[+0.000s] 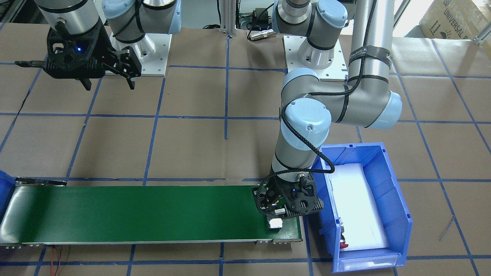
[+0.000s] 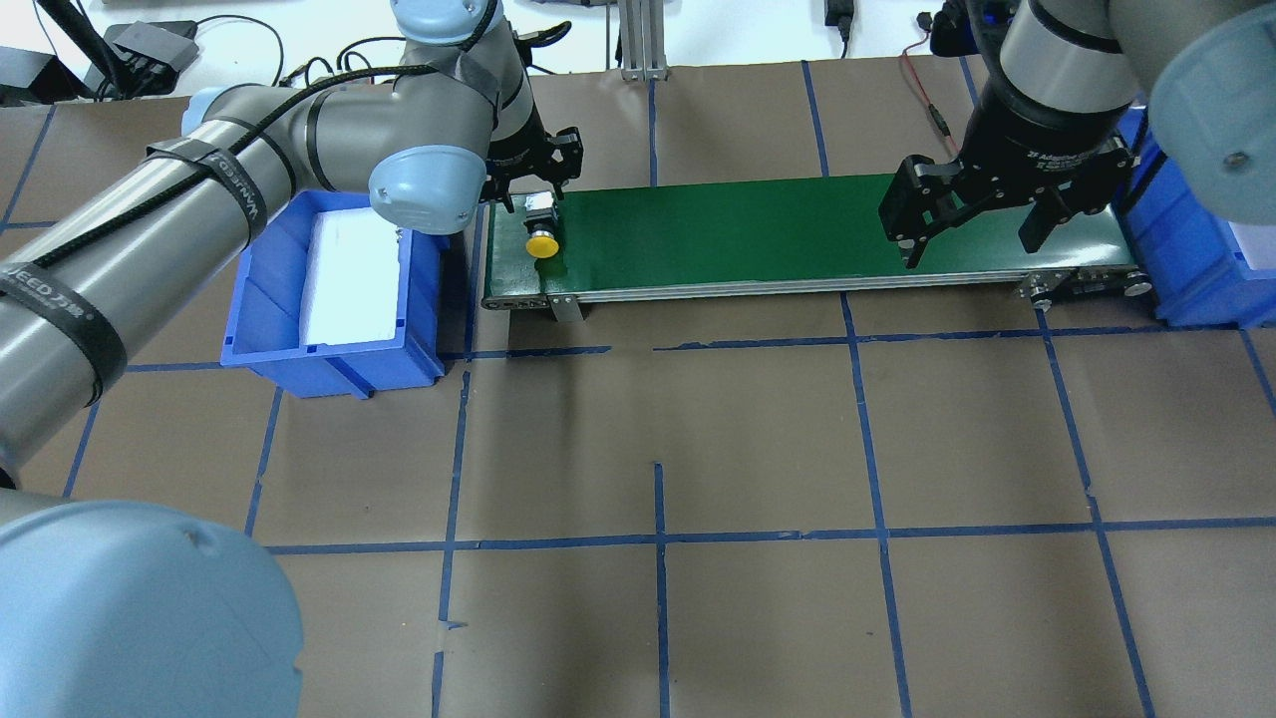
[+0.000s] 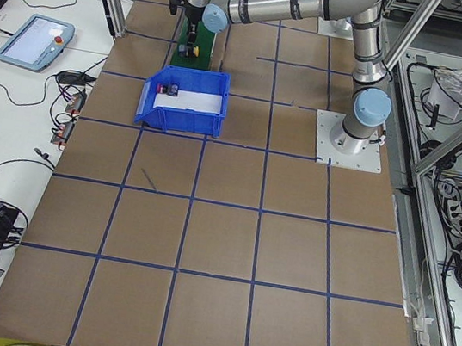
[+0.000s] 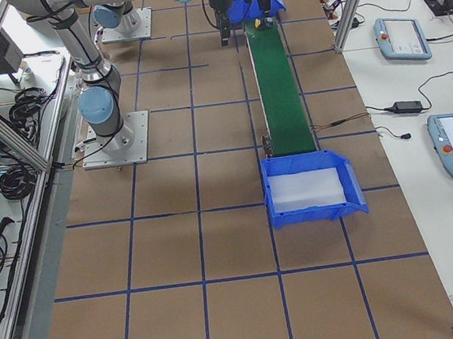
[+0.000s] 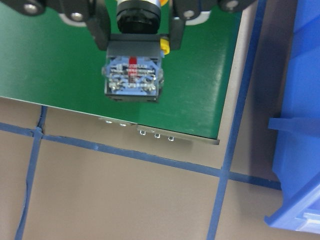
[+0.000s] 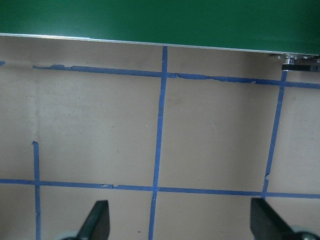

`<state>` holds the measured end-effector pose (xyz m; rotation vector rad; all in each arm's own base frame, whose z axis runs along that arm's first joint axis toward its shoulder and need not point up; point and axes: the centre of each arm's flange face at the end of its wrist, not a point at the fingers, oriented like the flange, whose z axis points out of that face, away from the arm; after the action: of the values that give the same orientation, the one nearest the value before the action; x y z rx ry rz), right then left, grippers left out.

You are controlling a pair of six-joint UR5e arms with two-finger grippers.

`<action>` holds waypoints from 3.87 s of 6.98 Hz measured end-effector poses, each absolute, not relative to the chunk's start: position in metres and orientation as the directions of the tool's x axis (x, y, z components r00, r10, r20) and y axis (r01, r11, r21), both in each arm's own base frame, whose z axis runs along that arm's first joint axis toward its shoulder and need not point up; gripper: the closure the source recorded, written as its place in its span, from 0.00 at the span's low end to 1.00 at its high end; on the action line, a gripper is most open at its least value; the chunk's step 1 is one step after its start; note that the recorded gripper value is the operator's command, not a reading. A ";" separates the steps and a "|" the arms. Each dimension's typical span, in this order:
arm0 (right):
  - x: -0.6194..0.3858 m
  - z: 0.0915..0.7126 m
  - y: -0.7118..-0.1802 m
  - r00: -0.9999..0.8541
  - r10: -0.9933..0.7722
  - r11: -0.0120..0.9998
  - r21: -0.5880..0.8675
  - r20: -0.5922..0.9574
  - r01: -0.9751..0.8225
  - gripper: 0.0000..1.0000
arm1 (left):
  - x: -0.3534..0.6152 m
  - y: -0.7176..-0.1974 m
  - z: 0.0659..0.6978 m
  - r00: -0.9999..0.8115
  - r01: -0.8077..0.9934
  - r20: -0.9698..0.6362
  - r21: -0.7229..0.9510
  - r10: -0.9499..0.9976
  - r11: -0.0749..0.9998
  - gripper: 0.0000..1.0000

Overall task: Transport two buttons from left to right
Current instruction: 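Open the left gripper and raise it off the button, then reach the left gripper back into the bin and grasp the red-capped button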

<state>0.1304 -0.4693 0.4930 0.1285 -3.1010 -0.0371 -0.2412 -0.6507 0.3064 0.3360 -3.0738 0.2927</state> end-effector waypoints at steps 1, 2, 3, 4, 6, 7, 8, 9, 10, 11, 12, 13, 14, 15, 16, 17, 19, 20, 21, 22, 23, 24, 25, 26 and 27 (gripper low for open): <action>0.130 0.492 -0.469 -0.996 -0.083 0.996 0.027 0.037 -0.082 0.00 | -0.239 -0.651 0.310 -0.977 -0.215 0.049 -0.187 -0.210 0.959 0.00; 0.130 0.490 -0.468 -0.996 -0.083 0.996 0.030 0.037 -0.082 0.00 | -0.229 -0.653 0.317 -0.979 -0.206 0.025 -0.195 -0.205 0.959 0.00; 0.130 0.487 -0.468 -0.996 -0.083 0.996 0.033 0.037 -0.082 0.00 | -0.206 -0.657 0.324 -0.985 -0.167 -0.009 -0.202 -0.173 0.965 0.00; 0.130 0.485 -0.467 -0.996 -0.084 0.996 0.034 0.037 -0.083 0.00 | -0.168 -0.663 0.332 -0.993 -0.104 -0.041 -0.201 -0.114 0.974 0.00; 0.130 0.484 -0.467 -0.996 -0.084 0.996 0.033 0.038 -0.083 0.00 | -0.079 -0.670 0.346 -0.996 0.009 -0.086 -0.187 -0.007 0.982 0.00; 0.130 0.484 -0.467 -0.996 -0.084 0.996 0.033 0.038 -0.082 0.00 | -0.051 -0.671 0.349 -0.994 0.064 -0.102 -0.180 0.046 0.982 0.00; 0.130 0.484 -0.467 -0.996 -0.084 0.996 0.033 0.038 -0.082 0.00 | -0.037 -0.671 0.350 -0.986 0.139 -0.118 -0.168 0.121 0.976 0.00; 0.130 0.484 -0.467 -0.996 -0.083 0.996 0.033 0.038 -0.082 0.00 | -0.033 -0.670 0.349 -0.968 0.231 -0.131 -0.152 0.212 0.961 0.00; 0.130 0.484 -0.467 -0.996 -0.084 0.996 0.033 0.038 -0.082 0.00 | -0.035 -0.669 0.350 -0.947 0.312 -0.130 -0.145 0.295 0.939 0.00; 0.130 0.484 -0.467 -0.996 -0.084 0.996 0.033 0.039 -0.082 0.00 | -0.037 -0.667 0.351 -0.922 0.384 -0.120 -0.144 0.369 0.912 0.00; 0.130 0.484 -0.467 -0.996 -0.084 0.996 0.033 0.039 -0.082 0.00 | -0.037 -0.667 0.351 -0.890 0.454 -0.120 -0.137 0.440 0.881 0.00; 0.130 0.484 -0.467 -0.996 -0.084 0.996 0.033 0.039 -0.083 0.00 | -0.039 -0.666 0.351 -0.856 0.515 -0.124 -0.128 0.502 0.847 0.00; 0.130 0.485 -0.468 -0.996 -0.084 0.996 0.032 0.039 -0.083 0.00 | -0.042 -0.666 0.353 -0.840 0.542 -0.119 -0.118 0.530 0.832 0.00; 0.128 0.487 -0.470 -0.995 -0.084 0.996 0.029 0.044 -0.083 0.00 | -0.043 -0.663 0.356 -0.850 0.526 -0.097 -0.098 0.518 0.845 0.00; 0.127 0.490 -0.471 -0.995 -0.084 0.996 0.026 0.053 -0.082 0.00 | -0.043 -0.657 0.360 -0.880 0.475 -0.063 -0.064 0.472 0.878 0.00; 0.126 0.492 -0.472 -0.995 -0.084 0.996 0.023 0.057 -0.082 0.00 | -0.040 -0.650 0.362 -0.900 0.435 -0.032 -0.024 0.434 0.900 0.00; 0.126 0.496 -0.480 -0.995 -0.083 0.996 0.019 0.060 -0.082 0.00 | -0.037 -0.646 0.370 -0.854 0.520 -0.009 0.011 0.520 0.854 0.00; 0.126 0.496 -0.484 -0.995 -0.083 0.996 0.022 0.059 -0.082 0.00 | -0.035 -0.648 0.372 -0.807 0.591 -0.006 0.012 0.591 0.807 0.00; 0.126 0.495 -0.485 -0.995 -0.084 0.996 0.024 0.059 -0.082 0.00 | -0.034 -0.651 0.369 -0.749 0.662 -0.001 0.010 0.662 0.749 0.00; 0.126 0.495 -0.485 -0.995 -0.084 0.996 0.024 0.059 -0.082 0.00 | -0.031 -0.655 0.366 -0.674 0.738 0.009 -0.006 0.738 0.674 0.00; 0.127 0.496 -0.484 -0.995 -0.085 0.996 0.024 0.059 -0.084 0.00 | -0.024 -0.659 0.361 -0.582 0.812 0.028 -0.038 0.812 0.583 0.00; 0.128 0.496 -0.484 -0.995 -0.087 0.996 0.022 0.058 -0.086 0.00 | -0.017 -0.665 0.352 -0.475 0.877 0.038 -0.063 0.879 0.477 0.00; 0.130 0.496 -0.483 -0.994 -0.091 0.996 0.020 0.053 -0.090 0.00 | -0.014 -0.673 0.340 -0.384 0.919 0.043 -0.079 0.922 0.386 0.00; 0.133 0.497 -0.482 -0.994 -0.099 0.995 0.019 0.045 -0.099 0.00 | -0.013 -0.680 0.329 -0.337 0.936 0.052 -0.088 0.940 0.341 0.00; 0.136 0.497 -0.481 -0.993 -0.111 0.994 0.016 0.032 -0.111 0.00 | -0.012 -0.684 0.319 -0.319 0.942 0.062 -0.092 0.946 0.323 0.00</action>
<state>0.1363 -0.4812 0.4971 0.1726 -3.1034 -0.0213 -0.0119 -0.6845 0.3193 -1.7684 -2.4694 0.0588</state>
